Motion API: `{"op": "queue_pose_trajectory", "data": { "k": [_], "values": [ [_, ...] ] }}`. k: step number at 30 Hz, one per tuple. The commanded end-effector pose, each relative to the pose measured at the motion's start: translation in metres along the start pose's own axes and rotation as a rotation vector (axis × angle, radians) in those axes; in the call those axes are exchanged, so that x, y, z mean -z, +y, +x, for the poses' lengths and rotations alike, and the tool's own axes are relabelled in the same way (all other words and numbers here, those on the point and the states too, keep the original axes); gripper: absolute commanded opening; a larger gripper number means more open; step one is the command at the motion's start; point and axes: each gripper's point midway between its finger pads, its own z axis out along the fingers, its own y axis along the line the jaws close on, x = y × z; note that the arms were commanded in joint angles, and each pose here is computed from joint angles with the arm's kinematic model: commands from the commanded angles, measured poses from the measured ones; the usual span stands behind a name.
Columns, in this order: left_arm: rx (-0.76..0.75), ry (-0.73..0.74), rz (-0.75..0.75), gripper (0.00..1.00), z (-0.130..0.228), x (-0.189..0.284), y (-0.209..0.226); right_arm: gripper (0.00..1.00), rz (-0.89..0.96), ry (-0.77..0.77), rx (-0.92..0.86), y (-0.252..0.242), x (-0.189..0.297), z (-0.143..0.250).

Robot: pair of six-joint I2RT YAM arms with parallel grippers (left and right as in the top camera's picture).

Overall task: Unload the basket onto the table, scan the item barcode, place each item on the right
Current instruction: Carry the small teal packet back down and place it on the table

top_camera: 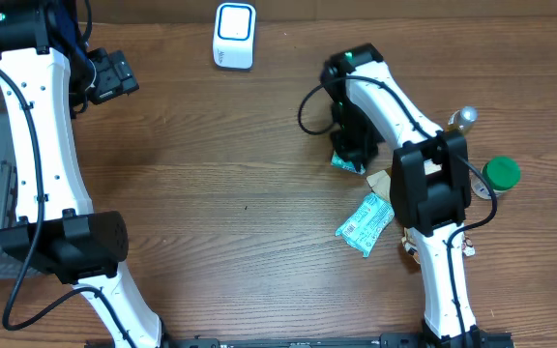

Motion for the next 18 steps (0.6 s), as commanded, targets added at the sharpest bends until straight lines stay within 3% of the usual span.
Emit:
{"op": "queue_pose_trajectory", "data": {
  "k": [1, 3, 5, 7, 13, 18],
  "values": [
    [-0.003, -0.016, 0.008, 0.99, 0.002, 0.008, 0.001, 0.27, -0.016, 0.109, -0.024, -0.007, -0.025, 0.019],
    [-0.003, -0.015, 0.007, 1.00, 0.002, 0.008, 0.001, 0.53, 0.011, 0.165, -0.033, -0.018, -0.038, 0.030],
    [-0.003, -0.015, 0.007, 0.99, 0.002, 0.008, 0.001, 0.66, 0.030, 0.200, -0.038, -0.026, -0.046, 0.037],
    [-0.003, -0.015, 0.007, 1.00, 0.002, 0.008, 0.001, 1.00, 0.034, 0.211, -0.042, -0.029, -0.048, 0.039],
    [-0.003, -0.015, 0.007, 1.00, 0.002, 0.008, 0.001, 1.00, 0.033, 0.169, -0.039, -0.029, -0.036, 0.039],
    [-0.003, -0.015, 0.007, 1.00, 0.002, 0.008, 0.001, 1.00, 0.023, 0.033, -0.056, -0.033, 0.003, 0.034]
  ]
}}
